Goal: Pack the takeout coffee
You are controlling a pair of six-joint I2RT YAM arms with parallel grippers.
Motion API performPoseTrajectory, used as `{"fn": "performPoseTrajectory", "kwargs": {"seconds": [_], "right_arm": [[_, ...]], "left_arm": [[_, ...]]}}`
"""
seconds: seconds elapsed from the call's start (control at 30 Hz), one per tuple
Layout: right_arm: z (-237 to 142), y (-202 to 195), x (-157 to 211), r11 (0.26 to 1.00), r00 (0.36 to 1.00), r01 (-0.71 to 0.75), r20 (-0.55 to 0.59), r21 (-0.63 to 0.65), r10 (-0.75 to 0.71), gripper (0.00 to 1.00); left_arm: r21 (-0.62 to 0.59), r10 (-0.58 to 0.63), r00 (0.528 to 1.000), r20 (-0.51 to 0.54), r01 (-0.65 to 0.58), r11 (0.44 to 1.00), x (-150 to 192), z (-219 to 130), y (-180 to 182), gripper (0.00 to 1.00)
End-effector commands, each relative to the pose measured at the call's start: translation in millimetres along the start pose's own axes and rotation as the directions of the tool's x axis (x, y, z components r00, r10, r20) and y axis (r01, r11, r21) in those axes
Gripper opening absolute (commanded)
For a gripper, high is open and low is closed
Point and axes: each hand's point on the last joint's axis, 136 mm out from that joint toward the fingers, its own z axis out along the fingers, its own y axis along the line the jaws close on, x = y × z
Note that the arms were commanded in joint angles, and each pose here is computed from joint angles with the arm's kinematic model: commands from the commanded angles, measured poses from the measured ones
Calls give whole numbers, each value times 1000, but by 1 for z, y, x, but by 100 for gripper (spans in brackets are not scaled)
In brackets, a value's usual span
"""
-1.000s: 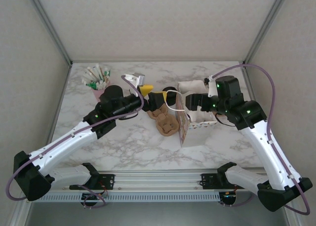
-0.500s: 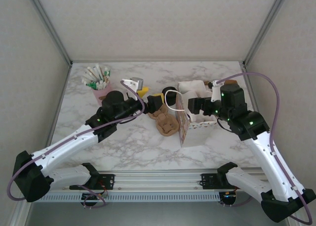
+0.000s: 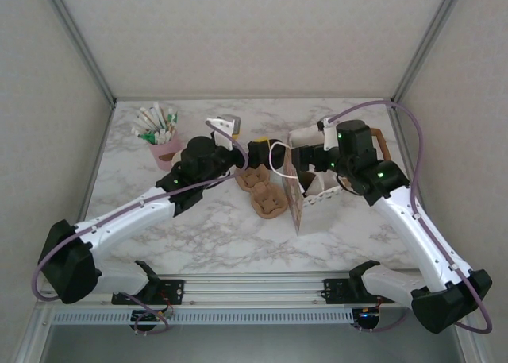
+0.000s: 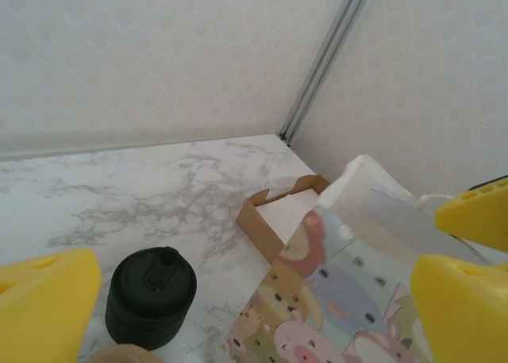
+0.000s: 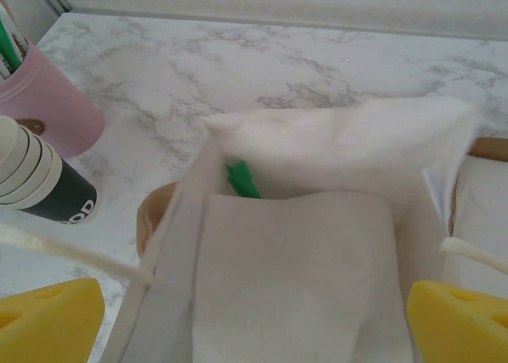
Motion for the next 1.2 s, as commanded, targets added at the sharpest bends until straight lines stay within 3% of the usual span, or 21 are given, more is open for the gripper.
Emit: {"fn": "performPoseTrajectory", "kwargs": {"seconds": [0.0, 0.17, 0.53, 0.87, 1.17], "right_arm": [[-12, 4, -21, 999, 996, 50, 77, -6, -50, 99], [-31, 9, -29, 997, 989, 67, 133, -29, -63, 99], [-85, 4, -38, 1000, 972, 25, 232, 0, -24, 99], [-157, -7, -32, 999, 922, -5, 386, 49, -14, 99], [-200, -33, -7, 986, 871, -92, 491, 137, 13, 99]], "left_arm": [[2, 19, 998, 67, -19, 1000, -30, 5, -9, 99], [-7, 7, 999, 48, -6, 1000, -33, 4, -10, 100], [-6, -12, 991, 133, 13, 1000, -66, -44, -14, 100], [-67, -8, 961, 278, 28, 997, -89, -123, 1, 100], [-173, -43, 940, 338, 107, 979, -69, -177, 36, 100]]}}
